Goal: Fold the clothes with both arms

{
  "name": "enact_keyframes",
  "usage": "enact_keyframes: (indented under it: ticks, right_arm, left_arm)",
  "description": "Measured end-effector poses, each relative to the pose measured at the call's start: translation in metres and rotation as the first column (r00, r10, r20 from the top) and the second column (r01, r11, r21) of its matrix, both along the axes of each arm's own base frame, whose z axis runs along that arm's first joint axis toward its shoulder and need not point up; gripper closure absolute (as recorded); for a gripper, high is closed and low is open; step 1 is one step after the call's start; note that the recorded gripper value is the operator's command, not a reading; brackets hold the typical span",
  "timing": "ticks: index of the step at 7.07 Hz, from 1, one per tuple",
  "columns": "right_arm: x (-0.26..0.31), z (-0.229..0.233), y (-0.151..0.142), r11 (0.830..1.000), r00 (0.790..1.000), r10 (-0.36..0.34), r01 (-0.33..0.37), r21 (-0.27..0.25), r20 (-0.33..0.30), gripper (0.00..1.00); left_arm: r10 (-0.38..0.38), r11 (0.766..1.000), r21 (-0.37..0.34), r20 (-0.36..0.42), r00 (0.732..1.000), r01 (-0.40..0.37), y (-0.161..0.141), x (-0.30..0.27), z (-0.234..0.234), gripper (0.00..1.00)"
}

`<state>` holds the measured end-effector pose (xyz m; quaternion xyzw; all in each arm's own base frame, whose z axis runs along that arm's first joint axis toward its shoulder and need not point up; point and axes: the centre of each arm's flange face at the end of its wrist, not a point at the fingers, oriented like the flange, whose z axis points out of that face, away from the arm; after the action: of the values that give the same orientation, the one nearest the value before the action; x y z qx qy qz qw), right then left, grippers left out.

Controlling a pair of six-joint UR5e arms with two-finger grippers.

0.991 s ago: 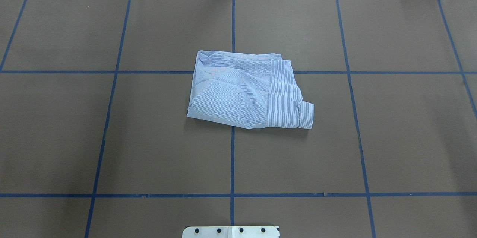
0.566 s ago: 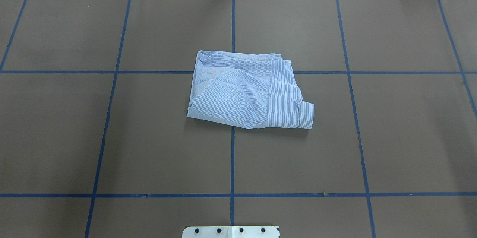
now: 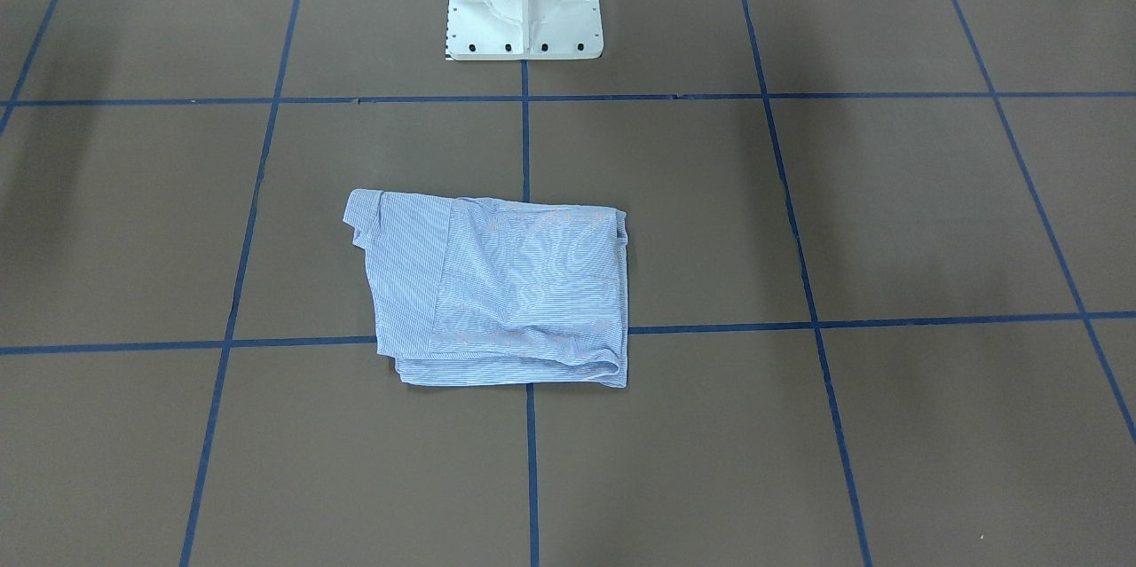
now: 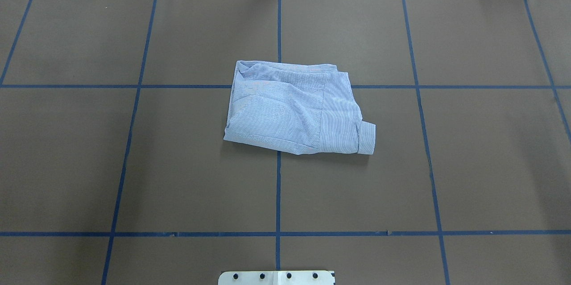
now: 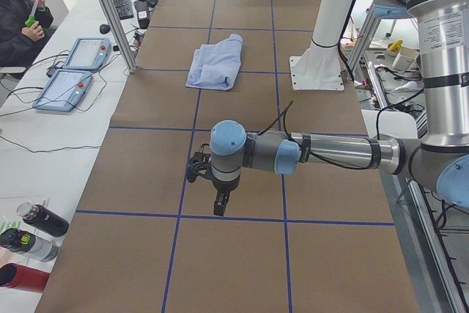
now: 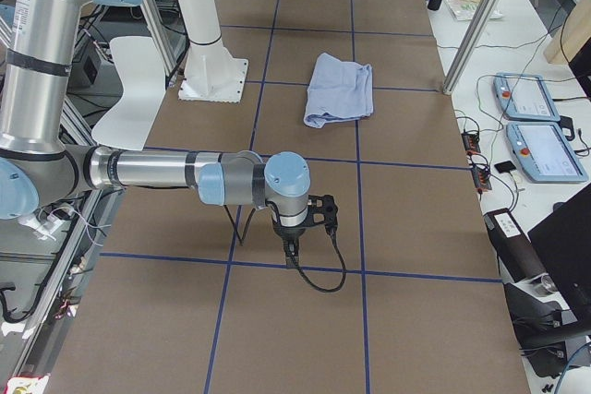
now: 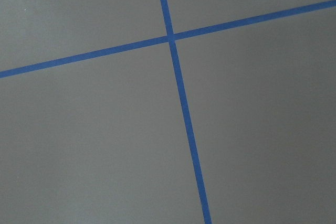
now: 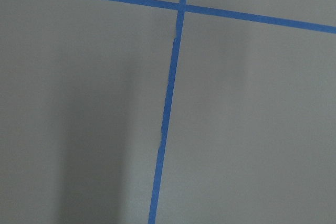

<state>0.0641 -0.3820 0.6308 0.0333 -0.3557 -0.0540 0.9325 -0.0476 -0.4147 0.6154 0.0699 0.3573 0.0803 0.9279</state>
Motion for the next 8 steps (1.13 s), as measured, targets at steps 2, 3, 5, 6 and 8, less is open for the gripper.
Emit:
enact_keyframes:
  ticks: [2, 3, 5, 6, 8]
  right_arm:
    - [0.0009, 0.0019, 0.0004, 1.0, 1.0, 0.001, -0.001, -0.003, -0.013, 0.0]
    - [0.0012, 0.0025, 0.0007, 1.0, 1.0, 0.002, -0.002, -0.005, -0.016, 0.0]
    - [0.0011, 0.0028, 0.0009, 1.0, 1.0, 0.003, -0.003, -0.007, -0.016, 0.0]
    - [0.001, 0.0026, 0.0009, 1.0, 1.0, 0.003, -0.003, -0.007, -0.016, 0.0]
    - [0.0007, 0.002, 0.0005, 1.0, 1.0, 0.001, -0.001, -0.004, -0.015, 0.0]
  left_arm:
    - [0.001, 1.0, -0.001, 0.0, 1.0, -0.001, 0.0003, 0.0, 0.0005, 0.0]
    - [0.001, 1.0, -0.005, 0.0, 1.0, -0.001, 0.0011, 0.0, 0.0025, 0.0]
    - [0.001, 1.0, -0.012, 0.0, 1.0, -0.001, 0.0041, -0.0002, 0.0052, 0.0]
    - [0.001, 1.0, -0.014, 0.0, 1.0, -0.001, 0.0048, -0.0001, 0.0059, 0.0]
    - [0.0, 1.0, -0.016, -0.001, 1.0, 0.0, 0.0051, -0.0001, 0.0059, 0.0]
